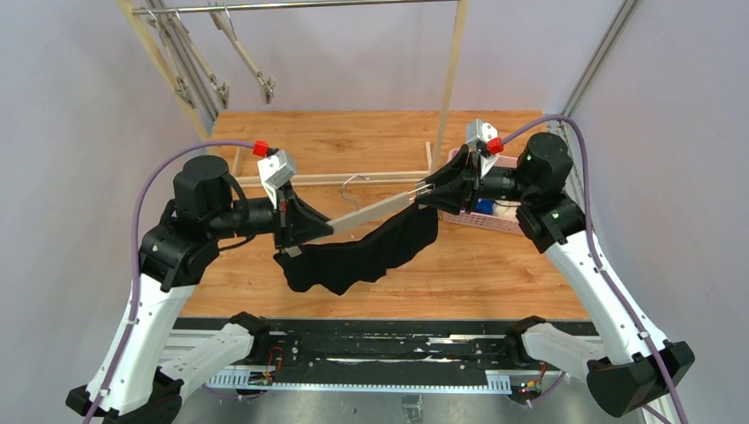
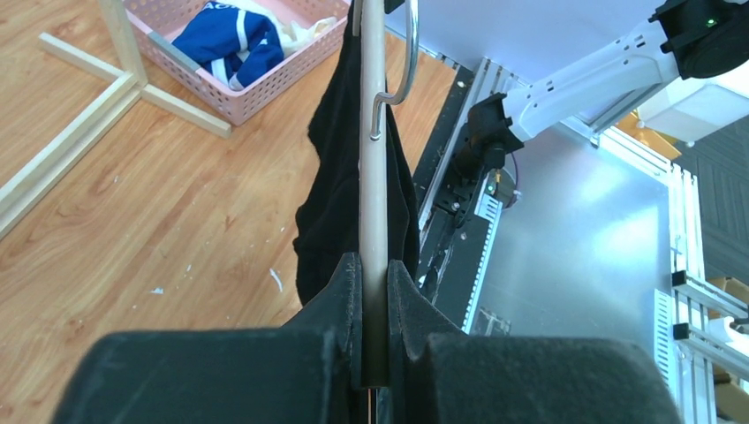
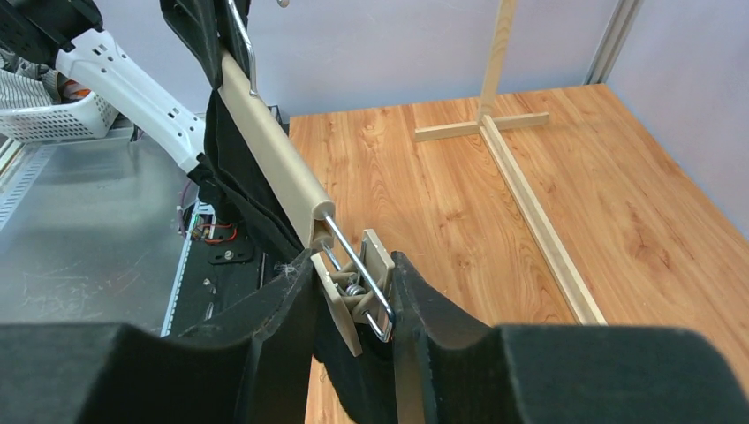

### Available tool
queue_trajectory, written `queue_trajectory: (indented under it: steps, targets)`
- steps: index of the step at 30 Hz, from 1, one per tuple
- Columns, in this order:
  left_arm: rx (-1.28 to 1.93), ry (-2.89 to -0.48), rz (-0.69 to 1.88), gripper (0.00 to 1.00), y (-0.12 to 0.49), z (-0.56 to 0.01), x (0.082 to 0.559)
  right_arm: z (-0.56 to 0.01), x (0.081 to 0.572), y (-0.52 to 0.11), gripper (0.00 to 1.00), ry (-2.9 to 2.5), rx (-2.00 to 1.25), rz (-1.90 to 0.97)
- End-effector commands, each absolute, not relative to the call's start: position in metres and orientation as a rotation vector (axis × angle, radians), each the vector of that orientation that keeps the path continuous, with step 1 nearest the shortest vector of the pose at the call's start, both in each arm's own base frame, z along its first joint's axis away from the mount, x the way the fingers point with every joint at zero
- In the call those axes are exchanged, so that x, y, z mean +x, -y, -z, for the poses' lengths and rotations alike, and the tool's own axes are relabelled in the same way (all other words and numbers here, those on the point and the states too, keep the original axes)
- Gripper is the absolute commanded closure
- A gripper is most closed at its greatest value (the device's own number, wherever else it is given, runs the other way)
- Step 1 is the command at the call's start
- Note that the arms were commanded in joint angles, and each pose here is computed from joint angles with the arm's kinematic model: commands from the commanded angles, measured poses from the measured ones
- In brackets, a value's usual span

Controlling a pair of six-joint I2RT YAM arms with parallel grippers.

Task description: Remove the underwear clipped to the hanger

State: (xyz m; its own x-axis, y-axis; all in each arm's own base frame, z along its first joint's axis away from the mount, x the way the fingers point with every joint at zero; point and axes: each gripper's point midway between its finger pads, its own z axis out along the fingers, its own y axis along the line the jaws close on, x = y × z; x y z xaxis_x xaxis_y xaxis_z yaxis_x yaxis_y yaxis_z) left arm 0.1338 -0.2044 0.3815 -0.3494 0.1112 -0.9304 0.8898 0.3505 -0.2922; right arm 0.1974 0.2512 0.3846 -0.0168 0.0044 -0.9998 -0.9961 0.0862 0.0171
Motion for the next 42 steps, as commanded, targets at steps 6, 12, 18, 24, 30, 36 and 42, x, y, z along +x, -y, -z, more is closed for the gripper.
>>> queue_trajectory:
  steps: [6,12,18,24,30,36,42]
  targets:
    - [0.894,-1.625,1.128,1.00,0.215,-0.399,0.142,-0.388,0.194,-0.259,0.89,-1.239,-1.156,-1.124]
    - [0.893,-1.645,1.129,1.00,0.216,-0.393,0.145,-0.396,0.192,-0.257,0.45,-1.207,-1.160,-1.097]
    - [0.894,-1.641,1.127,1.00,0.216,-0.394,0.145,-0.401,0.185,-0.263,0.42,-1.184,-1.199,-1.191]
    - [0.891,-1.644,1.120,1.00,0.215,-0.392,0.146,-0.400,0.182,-0.263,0.89,-1.188,-1.209,-1.214]
    - [0.899,-1.636,1.117,1.00,0.216,-0.394,0.146,-0.403,0.175,-0.262,1.00,-1.157,-1.231,-1.218]
    - [0.900,-1.629,1.115,1.00,0.216,-0.398,0.147,-0.404,0.196,-0.255,0.32,-1.212,-1.120,-1.069]
    - [0.903,-1.595,1.108,1.00,0.215,-0.410,0.145,-0.422,0.219,-0.225,0.28,-1.187,-0.823,-0.845]
